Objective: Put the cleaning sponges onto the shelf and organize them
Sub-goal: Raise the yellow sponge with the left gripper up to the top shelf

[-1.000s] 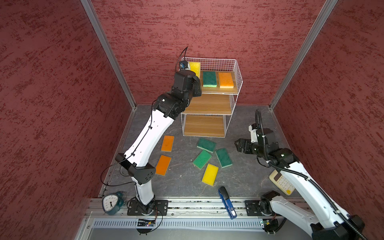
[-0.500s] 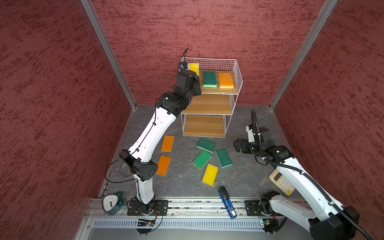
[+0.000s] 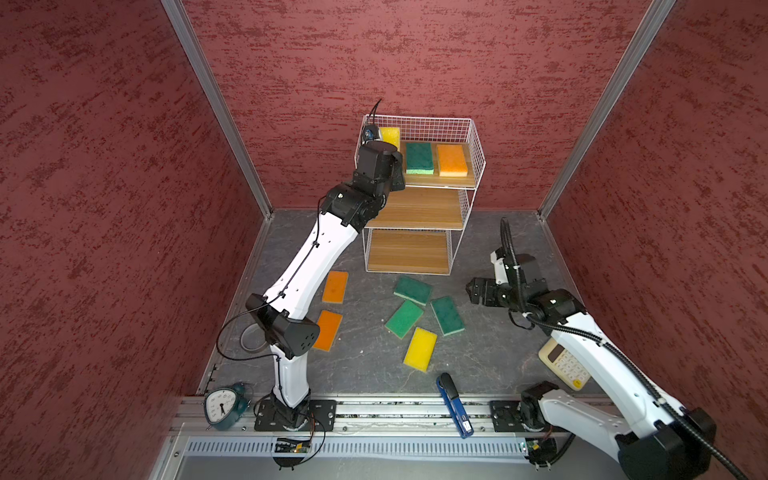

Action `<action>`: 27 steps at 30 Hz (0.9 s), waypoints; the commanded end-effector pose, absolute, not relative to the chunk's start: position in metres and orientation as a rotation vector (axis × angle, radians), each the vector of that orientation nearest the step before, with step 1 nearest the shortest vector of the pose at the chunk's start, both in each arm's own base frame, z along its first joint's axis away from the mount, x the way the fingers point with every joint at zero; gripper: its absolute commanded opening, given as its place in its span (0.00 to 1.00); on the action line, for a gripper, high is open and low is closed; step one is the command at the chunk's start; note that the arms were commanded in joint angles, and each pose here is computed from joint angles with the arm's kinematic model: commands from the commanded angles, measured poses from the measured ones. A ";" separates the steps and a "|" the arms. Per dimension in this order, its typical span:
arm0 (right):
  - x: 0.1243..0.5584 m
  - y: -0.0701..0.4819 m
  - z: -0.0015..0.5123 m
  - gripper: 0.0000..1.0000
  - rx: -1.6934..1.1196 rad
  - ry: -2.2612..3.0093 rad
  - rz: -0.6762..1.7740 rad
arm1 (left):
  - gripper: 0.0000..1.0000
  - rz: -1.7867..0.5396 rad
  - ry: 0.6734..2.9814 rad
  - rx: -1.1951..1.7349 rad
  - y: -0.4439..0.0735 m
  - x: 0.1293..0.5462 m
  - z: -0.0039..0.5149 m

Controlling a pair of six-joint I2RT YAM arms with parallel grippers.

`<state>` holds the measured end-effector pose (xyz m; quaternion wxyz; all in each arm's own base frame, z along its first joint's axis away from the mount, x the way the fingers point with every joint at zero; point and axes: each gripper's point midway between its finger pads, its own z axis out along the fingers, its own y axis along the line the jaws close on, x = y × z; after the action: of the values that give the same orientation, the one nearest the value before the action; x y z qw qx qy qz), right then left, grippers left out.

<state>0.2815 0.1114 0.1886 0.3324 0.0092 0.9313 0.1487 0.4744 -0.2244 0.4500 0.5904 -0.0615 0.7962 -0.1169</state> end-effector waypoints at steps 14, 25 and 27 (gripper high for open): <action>0.293 0.117 0.206 0.98 0.029 2.368 0.439 | 0.59 -0.213 1.861 -0.175 -0.214 0.475 0.447; 0.293 0.118 0.204 0.98 0.039 2.370 0.450 | 0.66 -0.205 1.869 -0.175 -0.213 0.476 0.445; 0.293 0.118 0.203 0.98 0.042 2.372 0.452 | 0.67 -0.206 1.867 -0.175 -0.213 0.475 0.446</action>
<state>0.2860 0.1166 0.1916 0.3376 0.0123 0.9269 0.1634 0.4750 -0.2184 0.4498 0.5932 -0.0712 0.7953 -0.1029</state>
